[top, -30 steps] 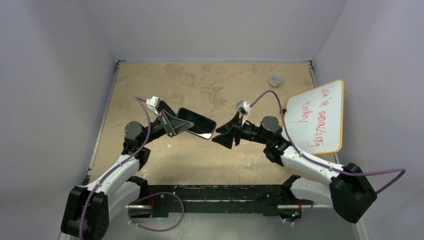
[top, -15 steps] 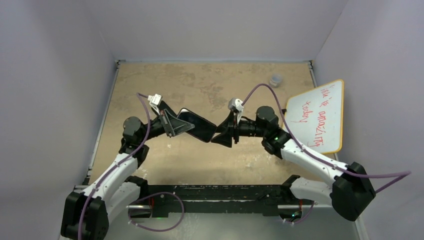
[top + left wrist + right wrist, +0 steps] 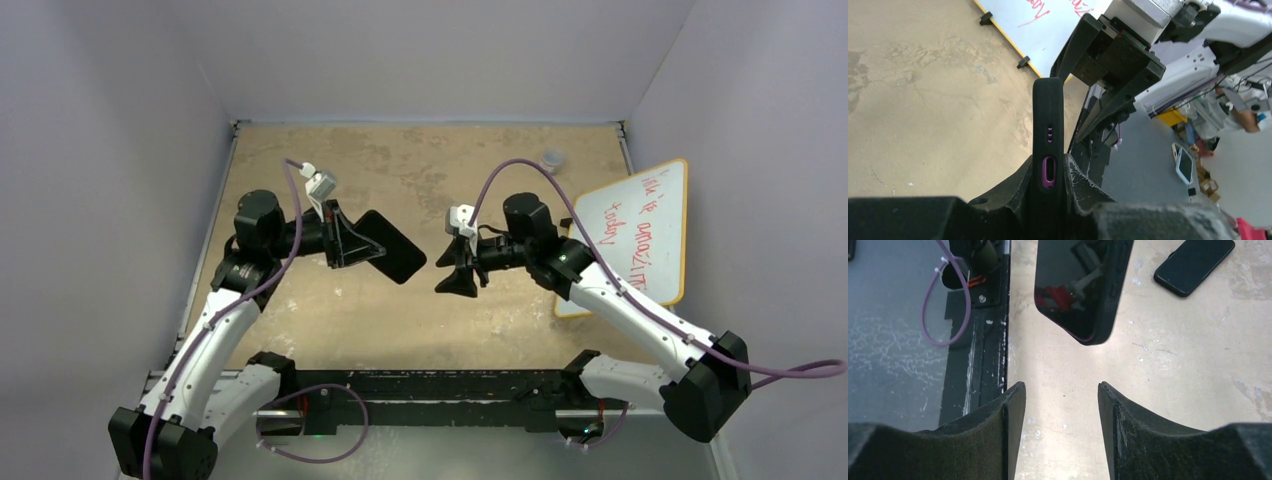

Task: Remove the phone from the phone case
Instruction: Remove the phone case from the phone.

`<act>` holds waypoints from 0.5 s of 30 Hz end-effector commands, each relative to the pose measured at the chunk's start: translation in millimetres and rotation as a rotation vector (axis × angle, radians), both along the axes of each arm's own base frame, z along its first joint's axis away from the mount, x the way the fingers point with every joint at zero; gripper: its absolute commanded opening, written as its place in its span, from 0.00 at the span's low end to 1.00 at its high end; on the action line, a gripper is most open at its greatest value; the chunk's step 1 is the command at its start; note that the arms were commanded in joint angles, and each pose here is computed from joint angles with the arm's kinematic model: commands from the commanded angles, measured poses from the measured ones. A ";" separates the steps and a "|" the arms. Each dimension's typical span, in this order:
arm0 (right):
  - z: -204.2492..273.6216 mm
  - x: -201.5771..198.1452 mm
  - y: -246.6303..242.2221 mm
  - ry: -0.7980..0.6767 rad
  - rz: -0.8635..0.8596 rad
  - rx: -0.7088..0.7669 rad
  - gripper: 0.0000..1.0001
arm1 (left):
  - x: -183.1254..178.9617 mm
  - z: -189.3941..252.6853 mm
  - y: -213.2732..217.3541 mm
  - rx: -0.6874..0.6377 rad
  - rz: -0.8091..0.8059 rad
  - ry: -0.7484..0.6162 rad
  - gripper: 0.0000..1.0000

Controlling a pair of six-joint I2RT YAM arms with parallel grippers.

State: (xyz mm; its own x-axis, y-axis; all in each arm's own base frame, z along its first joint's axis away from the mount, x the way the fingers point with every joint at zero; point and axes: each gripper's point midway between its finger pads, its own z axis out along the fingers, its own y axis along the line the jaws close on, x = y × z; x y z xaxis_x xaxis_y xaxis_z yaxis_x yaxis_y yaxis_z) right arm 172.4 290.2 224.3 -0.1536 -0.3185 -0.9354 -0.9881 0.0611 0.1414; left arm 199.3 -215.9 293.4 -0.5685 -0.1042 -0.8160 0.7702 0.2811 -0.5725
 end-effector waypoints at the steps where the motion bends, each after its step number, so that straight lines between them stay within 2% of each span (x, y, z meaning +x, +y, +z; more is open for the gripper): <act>1: 6.3 0.7 -4.0 -0.121 0.066 -0.030 0.58 | -15.6 11.1 0.5 0.035 -0.104 -0.129 0.00; 15: 8.9 -5.1 17.3 -0.112 0.234 -0.061 0.53 | -28.1 12.3 -2.7 0.034 -0.160 -0.188 0.00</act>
